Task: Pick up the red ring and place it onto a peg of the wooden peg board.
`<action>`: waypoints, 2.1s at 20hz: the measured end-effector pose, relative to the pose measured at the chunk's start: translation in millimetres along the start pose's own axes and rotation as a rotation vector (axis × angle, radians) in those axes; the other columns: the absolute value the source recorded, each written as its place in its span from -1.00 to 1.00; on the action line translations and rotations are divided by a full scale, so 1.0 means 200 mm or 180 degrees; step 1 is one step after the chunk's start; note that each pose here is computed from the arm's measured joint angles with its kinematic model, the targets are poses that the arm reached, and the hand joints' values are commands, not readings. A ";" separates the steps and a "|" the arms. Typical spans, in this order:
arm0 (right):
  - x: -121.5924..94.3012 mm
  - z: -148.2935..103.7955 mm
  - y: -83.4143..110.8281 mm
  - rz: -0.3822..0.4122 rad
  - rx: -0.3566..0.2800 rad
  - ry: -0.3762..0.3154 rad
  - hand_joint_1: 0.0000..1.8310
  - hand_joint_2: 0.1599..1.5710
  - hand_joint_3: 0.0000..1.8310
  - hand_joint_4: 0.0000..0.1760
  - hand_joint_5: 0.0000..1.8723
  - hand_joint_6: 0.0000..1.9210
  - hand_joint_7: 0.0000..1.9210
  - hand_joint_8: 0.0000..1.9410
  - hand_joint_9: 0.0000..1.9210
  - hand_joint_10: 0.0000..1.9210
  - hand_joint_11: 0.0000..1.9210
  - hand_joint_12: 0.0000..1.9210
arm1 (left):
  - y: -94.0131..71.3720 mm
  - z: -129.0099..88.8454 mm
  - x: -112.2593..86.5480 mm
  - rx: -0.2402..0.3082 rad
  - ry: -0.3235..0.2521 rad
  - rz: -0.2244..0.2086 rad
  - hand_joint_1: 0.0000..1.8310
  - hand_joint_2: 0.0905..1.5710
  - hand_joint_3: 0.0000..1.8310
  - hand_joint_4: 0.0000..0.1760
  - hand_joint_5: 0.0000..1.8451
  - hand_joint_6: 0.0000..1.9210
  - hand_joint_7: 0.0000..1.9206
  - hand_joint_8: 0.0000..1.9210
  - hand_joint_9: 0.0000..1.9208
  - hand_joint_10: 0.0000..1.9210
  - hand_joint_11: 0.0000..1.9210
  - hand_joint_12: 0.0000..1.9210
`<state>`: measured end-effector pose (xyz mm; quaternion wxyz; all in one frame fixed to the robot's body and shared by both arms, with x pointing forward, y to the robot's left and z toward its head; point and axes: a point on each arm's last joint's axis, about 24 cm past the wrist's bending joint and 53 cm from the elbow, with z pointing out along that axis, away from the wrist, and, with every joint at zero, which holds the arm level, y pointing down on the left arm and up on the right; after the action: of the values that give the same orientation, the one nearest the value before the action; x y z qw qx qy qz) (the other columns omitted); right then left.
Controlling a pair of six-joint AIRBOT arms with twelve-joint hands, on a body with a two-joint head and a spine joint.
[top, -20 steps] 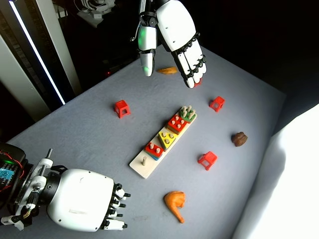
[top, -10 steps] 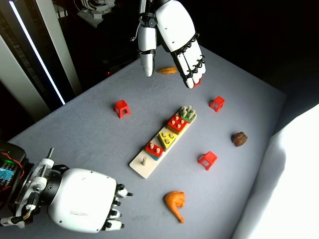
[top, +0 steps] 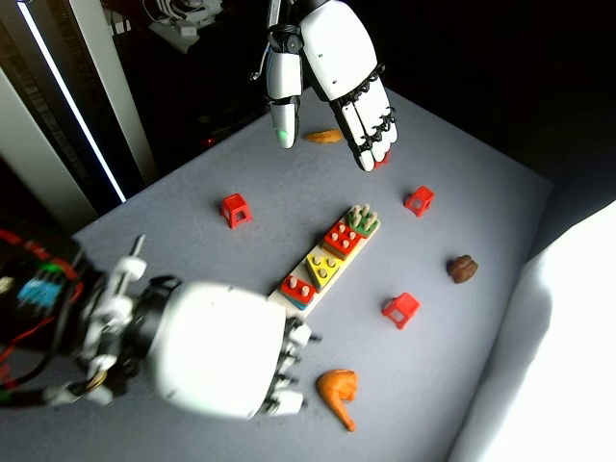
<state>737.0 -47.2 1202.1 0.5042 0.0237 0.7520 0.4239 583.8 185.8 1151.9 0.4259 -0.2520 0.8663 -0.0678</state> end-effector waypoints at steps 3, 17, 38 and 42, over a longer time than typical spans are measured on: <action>0.06 0.01 -0.01 -0.0050 0.0016 0.0066 0.34 0.33 -1.00 -0.78 0.07 0.04 0.10 -0.12 0.10 -0.65 -0.36 0.25 | 0.00 0.00 0.00 -0.0003 -0.0001 0.0002 -1.00 0.49 -1.00 -1.00 -1.00 -1.00 -1.00 -1.00 -1.00 -1.00 -1.00 -1.00; 0.17 0.08 0.00 -0.0099 -0.0031 0.0132 0.34 0.32 -1.00 -0.77 0.07 0.02 0.12 -0.15 0.18 -0.76 -0.32 0.22 | 0.00 0.00 -0.01 0.0011 -0.0026 0.0020 -1.00 0.49 -1.00 -1.00 -0.99 -1.00 -1.00 -1.00 -1.00 -1.00 -1.00 -1.00; 0.25 0.09 -0.07 -0.0118 0.0023 0.0179 -0.14 0.16 -1.00 -1.00 -0.77 -1.00 -0.73 -1.00 -0.74 -1.00 -1.00 -0.21 | 0.00 0.00 -0.01 0.0008 -0.0025 -0.0001 -1.00 0.50 -1.00 -1.00 -0.98 -1.00 -1.00 -1.00 -1.00 -1.00 -1.00 -1.00; 0.22 0.06 -0.11 -0.0098 0.0113 0.0226 -0.44 0.15 -1.00 -1.00 -0.65 -0.97 -0.62 -0.98 -0.65 -0.97 -1.00 -0.03 | 0.00 0.00 -0.01 0.0006 -0.0026 -0.0004 -1.00 0.50 -1.00 -1.00 -0.98 -0.99 -1.00 -1.00 -1.00 -1.00 -1.00 -1.00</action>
<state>733.5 -32.6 1153.9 0.4831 0.0061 0.7772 0.4032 584.9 186.4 1152.4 0.4297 -0.2524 0.8643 -0.0678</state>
